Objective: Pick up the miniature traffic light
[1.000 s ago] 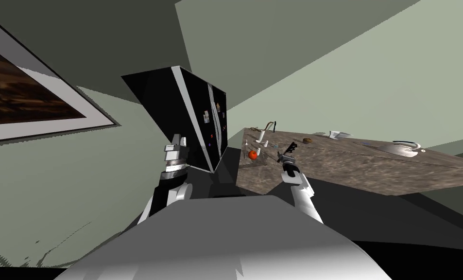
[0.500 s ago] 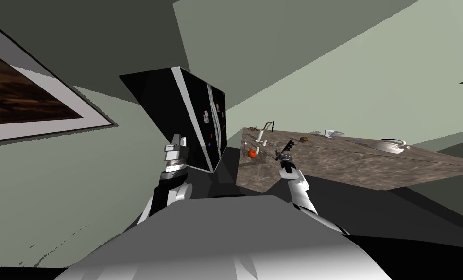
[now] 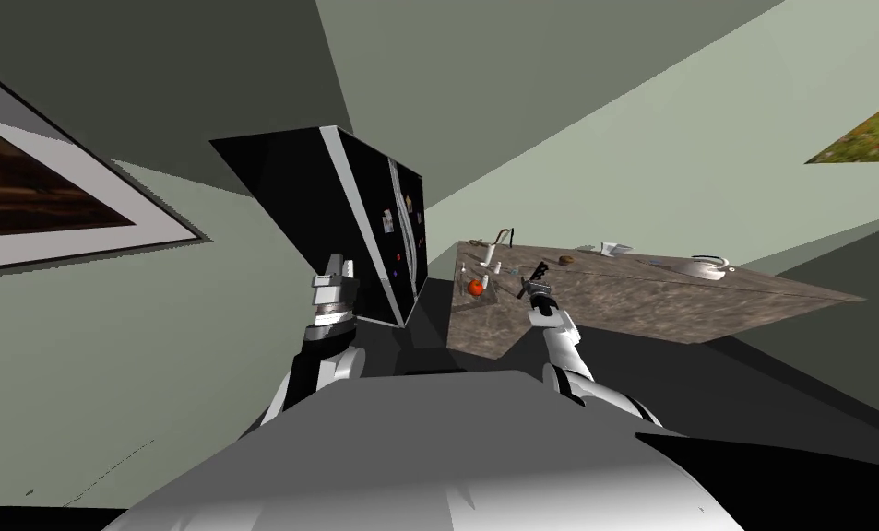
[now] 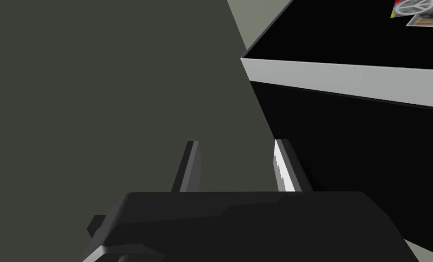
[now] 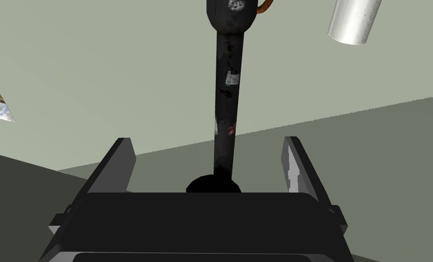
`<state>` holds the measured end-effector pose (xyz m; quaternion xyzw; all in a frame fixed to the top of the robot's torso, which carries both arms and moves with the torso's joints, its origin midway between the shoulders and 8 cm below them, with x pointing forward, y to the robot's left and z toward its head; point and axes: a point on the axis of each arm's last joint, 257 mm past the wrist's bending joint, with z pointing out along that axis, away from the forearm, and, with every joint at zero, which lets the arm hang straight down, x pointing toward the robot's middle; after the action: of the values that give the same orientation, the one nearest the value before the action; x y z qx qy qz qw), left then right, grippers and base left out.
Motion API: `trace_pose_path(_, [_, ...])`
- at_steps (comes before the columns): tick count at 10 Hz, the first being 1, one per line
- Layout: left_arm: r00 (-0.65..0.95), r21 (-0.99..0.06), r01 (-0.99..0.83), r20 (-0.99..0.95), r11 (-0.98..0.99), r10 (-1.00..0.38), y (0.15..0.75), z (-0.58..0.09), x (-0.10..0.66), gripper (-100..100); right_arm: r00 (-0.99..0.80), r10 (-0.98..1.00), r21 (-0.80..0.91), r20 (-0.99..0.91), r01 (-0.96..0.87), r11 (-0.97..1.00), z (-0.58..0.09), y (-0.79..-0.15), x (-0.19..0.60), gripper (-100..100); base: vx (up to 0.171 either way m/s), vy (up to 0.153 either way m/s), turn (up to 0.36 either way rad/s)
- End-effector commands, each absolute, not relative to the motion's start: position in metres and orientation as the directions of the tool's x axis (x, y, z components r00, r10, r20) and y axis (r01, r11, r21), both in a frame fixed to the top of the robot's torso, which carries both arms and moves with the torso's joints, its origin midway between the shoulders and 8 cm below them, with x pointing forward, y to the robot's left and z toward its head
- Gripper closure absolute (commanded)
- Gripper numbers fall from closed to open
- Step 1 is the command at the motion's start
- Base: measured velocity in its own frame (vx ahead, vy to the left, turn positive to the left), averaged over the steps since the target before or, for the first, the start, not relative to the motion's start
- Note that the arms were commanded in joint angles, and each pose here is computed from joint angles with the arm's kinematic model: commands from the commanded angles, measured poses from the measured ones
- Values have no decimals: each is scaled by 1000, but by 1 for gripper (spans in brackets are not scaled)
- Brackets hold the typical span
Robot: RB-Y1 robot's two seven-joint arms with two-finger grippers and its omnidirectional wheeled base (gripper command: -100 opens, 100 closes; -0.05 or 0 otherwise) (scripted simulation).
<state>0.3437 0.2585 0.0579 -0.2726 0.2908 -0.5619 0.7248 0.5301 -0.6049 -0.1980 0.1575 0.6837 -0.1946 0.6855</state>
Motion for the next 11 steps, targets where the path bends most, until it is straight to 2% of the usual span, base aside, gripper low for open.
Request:
trace_pose_path(1, [199,-722,656,-115,220,-973,259,58,344,0,5,-47,-39,-999,475,879,-191,-602,544,-100,-19,16,-14])
trace_pose_path(3, [199,-722,656,-115,220,-973,259,58,344,0,-35,-20,-34,-999,481,876,-216,-604,540,-100,4,1,11])
trace_pose_path(4, [199,-722,656,-115,220,-973,259,58,344,0,-6,-64,-59,-998,473,879,-188,-608,553,-100,-45,20,-169])
trace_pose_path(7, [199,-722,656,-115,220,-973,258,58,344,0,-19,-36,-41,-999,470,882,-198,-604,563,-100,-31,18,-20])
trace_pose_path(8, [199,-722,656,-115,220,-973,259,58,344,0,-21,-34,-40,-999,470,882,-199,-604,563,100,0,0,0])
trace_pose_path(11, [199,-722,656,-115,220,-973,259,58,344,0,-18,-32,-36,-999,469,882,-198,-603,564,100,0,1,4])
